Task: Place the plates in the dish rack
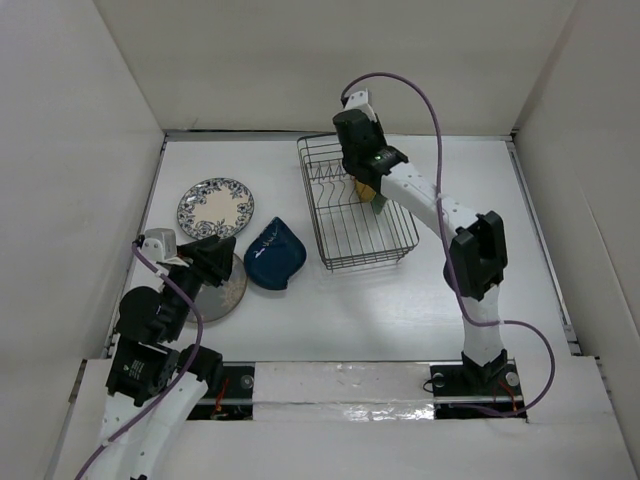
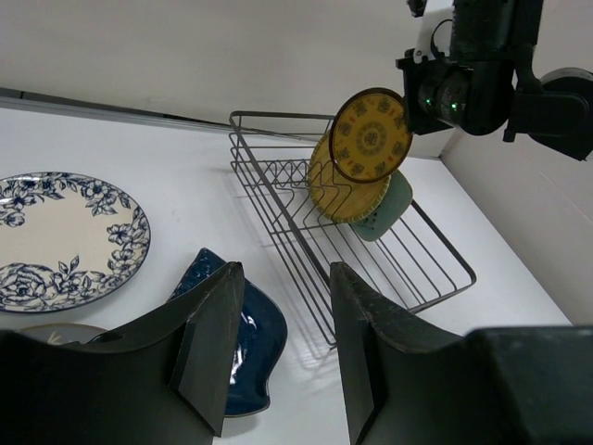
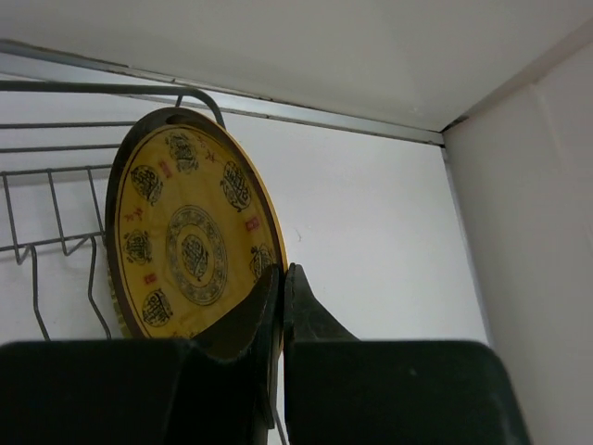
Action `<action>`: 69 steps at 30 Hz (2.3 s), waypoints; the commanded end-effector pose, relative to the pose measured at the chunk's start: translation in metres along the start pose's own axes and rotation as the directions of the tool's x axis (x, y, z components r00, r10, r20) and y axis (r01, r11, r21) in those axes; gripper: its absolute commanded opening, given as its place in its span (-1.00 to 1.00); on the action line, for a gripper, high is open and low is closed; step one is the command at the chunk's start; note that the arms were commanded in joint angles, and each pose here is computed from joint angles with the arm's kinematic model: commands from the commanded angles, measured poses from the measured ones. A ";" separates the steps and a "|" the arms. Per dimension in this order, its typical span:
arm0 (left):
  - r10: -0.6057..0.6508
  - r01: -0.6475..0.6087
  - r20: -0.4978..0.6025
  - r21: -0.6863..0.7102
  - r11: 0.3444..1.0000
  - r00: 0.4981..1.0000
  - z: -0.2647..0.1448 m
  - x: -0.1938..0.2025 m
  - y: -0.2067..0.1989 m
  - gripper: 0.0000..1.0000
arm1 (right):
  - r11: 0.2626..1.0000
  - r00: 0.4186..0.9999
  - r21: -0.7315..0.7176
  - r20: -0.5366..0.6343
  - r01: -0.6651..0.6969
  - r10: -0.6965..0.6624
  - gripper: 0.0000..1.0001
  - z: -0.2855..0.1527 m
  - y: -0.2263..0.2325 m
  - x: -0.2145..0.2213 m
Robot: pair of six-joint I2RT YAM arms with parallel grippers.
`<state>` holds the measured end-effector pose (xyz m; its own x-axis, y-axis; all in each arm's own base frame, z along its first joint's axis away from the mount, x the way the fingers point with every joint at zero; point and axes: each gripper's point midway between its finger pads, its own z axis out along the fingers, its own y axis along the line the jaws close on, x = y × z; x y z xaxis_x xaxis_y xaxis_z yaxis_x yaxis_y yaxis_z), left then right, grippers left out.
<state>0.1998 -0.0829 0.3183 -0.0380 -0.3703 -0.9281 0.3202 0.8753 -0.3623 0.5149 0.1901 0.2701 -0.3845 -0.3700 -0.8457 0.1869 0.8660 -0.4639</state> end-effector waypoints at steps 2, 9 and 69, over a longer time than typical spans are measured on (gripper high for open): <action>0.003 -0.003 0.042 0.019 1.000 0.999 0.002 -0.011 -0.005 -0.22 | 0.994 0.999 0.094 0.011 0.049 -0.051 -1.00 -0.014 -0.020 -0.025; 0.002 -0.003 0.056 0.025 1.000 0.998 -0.001 -0.015 -0.006 -0.22 | 0.987 0.987 0.022 -0.036 0.158 -0.157 -1.00 -0.015 0.038 0.012; -0.031 0.035 0.201 -0.015 0.999 0.979 -0.028 -0.044 0.001 -0.75 | 0.067 0.435 -0.455 -0.785 -0.888 0.441 0.17 -0.380 0.390 0.164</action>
<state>0.1823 -0.0597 0.3389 0.0864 -0.4258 -0.9007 0.2774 0.8786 -0.3888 0.1671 0.5828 0.0495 -0.7903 0.3876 -0.4746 -0.1490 0.6297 0.7624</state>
